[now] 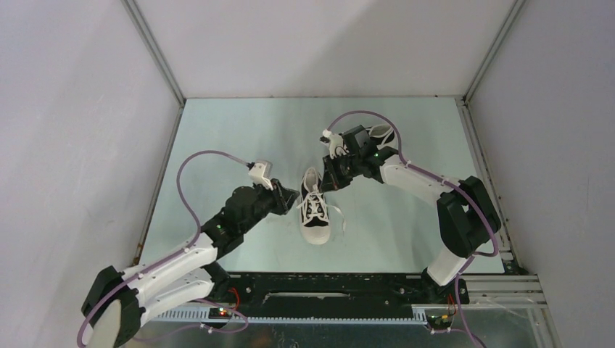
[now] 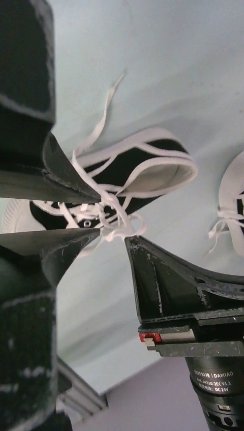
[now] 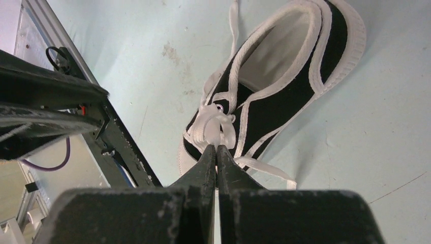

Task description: Tie the shoes

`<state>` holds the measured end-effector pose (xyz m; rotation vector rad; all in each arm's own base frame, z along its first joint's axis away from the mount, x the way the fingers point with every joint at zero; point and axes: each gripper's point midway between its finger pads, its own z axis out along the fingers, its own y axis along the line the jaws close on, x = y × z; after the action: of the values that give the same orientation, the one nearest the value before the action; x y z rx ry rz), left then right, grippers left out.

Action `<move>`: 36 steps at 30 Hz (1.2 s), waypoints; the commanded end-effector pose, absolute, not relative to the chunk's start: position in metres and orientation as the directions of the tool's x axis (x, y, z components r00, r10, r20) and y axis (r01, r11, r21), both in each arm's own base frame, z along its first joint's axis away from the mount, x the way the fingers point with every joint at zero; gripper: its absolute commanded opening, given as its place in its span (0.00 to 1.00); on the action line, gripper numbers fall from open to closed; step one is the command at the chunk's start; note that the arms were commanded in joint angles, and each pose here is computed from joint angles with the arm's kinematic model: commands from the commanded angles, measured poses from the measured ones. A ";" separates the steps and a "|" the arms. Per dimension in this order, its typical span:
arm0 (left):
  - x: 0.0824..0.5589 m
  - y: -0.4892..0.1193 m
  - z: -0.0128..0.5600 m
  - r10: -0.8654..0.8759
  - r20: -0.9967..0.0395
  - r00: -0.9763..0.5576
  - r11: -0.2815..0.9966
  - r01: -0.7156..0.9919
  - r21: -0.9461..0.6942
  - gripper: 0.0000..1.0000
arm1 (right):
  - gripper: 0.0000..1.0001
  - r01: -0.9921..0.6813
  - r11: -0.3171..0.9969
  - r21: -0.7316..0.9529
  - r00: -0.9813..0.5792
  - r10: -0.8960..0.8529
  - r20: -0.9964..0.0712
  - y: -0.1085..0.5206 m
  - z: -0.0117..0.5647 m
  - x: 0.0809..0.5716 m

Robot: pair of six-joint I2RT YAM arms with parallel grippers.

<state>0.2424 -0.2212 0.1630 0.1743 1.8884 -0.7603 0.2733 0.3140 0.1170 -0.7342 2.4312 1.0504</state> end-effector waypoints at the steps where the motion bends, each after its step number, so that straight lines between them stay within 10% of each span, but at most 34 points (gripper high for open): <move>1: 0.234 -0.248 0.179 -0.408 -0.749 -0.523 0.646 0.415 -0.641 0.35 | 0.00 -0.648 0.544 0.534 -0.736 -0.265 -0.623 0.326 0.155 0.285; 10: 0.233 -0.277 0.152 -0.440 -0.630 -0.640 0.608 0.303 -0.734 0.50 | 0.00 -0.636 0.549 0.542 -0.748 -0.265 -0.609 0.326 0.151 0.285; 36: 0.256 -0.301 0.130 -0.466 -0.590 -0.659 0.622 0.231 -0.748 0.30 | 0.00 -0.636 0.539 0.553 -0.753 -0.276 -0.597 0.328 0.148 0.281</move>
<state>0.2446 -0.2907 0.1028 -0.1615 2.1176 -1.0285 0.2745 0.3174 0.1222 -0.7160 2.4267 1.0667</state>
